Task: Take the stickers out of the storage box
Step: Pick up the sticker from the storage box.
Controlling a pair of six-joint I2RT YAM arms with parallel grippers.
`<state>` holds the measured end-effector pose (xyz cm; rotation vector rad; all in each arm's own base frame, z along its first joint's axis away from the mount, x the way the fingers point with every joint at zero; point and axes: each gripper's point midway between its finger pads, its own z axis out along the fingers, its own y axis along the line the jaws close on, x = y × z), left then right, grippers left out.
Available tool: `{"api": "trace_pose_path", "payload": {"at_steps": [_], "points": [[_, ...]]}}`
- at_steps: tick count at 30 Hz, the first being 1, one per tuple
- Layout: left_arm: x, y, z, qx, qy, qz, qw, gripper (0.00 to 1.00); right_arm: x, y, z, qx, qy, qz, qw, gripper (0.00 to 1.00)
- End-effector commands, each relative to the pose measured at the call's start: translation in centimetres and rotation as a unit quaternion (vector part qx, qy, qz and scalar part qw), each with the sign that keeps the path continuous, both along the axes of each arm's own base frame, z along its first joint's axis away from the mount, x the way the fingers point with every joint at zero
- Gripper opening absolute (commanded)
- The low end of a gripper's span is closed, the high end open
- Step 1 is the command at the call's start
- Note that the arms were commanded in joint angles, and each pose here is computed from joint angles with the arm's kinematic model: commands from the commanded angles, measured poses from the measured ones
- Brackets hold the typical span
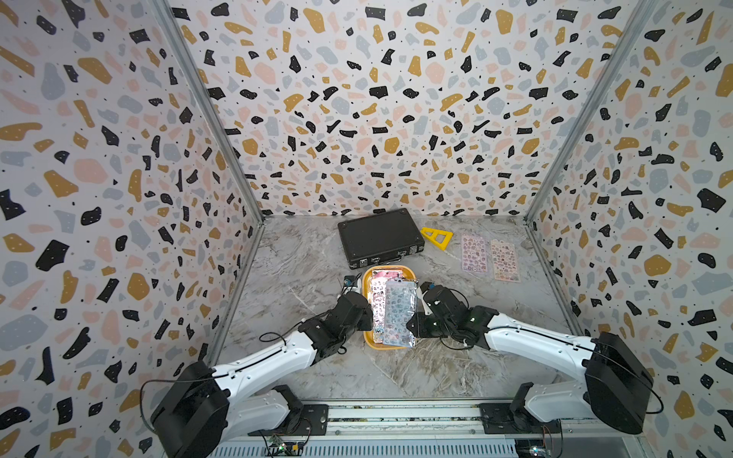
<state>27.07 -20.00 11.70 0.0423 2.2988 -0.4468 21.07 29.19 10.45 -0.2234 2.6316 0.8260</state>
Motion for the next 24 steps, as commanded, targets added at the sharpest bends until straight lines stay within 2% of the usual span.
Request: {"api": "trace_pose_path", "payload": {"at_steps": [1,9,24], "points": [[1.1,-1.2,2.5,-0.031,-0.028,0.001,0.999,0.00,0.4,1.5,2.0,0.034,-0.010,0.011,0.999,0.25],[1.1,-1.3,2.4,-0.032,-0.026,-0.001,0.999,0.00,0.4,2.9,1.5,0.070,-0.004,0.022,0.997,0.24],[1.1,-1.3,2.3,-0.032,-0.026,-0.001,0.999,0.00,1.6,5.3,1.4,0.132,-0.035,0.026,0.990,0.24]]}}
